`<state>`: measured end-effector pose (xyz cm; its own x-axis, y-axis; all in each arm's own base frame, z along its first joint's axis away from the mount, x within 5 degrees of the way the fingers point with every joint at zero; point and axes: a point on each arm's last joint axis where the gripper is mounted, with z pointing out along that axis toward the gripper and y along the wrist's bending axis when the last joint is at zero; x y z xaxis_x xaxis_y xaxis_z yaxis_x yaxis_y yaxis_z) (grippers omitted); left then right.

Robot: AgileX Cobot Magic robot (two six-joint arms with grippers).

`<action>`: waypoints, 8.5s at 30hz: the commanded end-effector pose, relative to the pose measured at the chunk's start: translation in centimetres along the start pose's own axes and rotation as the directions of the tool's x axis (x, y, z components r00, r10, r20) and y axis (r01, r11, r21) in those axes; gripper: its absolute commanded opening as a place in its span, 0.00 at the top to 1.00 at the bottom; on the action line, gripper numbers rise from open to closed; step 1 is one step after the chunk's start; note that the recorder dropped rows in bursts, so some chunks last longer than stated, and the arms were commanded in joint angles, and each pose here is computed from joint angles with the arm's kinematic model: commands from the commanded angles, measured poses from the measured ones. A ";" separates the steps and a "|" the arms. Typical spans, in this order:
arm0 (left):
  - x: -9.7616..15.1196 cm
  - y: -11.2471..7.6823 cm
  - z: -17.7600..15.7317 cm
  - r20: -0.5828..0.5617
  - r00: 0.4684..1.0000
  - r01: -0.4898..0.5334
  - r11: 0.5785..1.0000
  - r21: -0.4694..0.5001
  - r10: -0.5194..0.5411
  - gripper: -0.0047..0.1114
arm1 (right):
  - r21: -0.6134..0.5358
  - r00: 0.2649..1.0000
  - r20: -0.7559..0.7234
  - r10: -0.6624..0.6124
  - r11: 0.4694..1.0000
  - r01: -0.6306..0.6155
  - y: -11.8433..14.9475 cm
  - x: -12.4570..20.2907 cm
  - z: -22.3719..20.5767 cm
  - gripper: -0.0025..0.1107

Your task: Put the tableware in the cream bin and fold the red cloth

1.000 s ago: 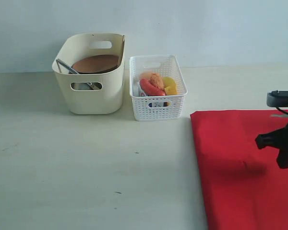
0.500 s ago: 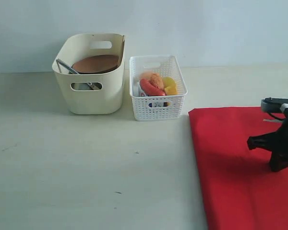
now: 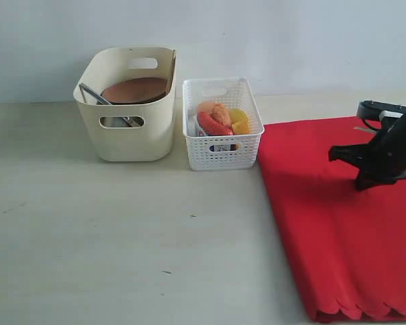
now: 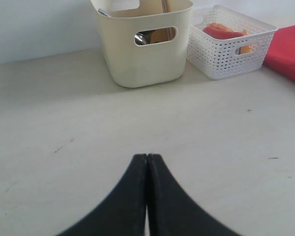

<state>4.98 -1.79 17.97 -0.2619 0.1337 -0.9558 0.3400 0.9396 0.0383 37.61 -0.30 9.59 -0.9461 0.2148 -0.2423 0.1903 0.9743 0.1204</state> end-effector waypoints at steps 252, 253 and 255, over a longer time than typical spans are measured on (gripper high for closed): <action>-0.1 0.6 0.0 0.034 0.995 0.092 0.990 -0.107 -0.089 0.96 | 0.003 0.432 0.895 -0.109 0.971 0.239 -4.5 28.3 -17.2 0.98; -0.1 0.7 0.0 0.035 0.995 0.094 0.989 -0.113 -0.091 0.96 | 0.003 0.432 0.895 -0.109 0.971 0.239 -4.5 28.3 -17.2 0.98; -0.1 0.8 -0.1 0.037 0.994 0.107 0.985 -0.136 -0.103 0.96 | 0.003 0.432 0.895 -0.109 0.971 0.239 -4.5 28.3 -17.2 0.98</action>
<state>5.18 -1.17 18.06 -0.2776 0.0508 -0.9593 0.2105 0.9775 -0.0091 5.49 0.21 18.86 -0.2025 0.0462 -0.9782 -0.0384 0.9977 0.0551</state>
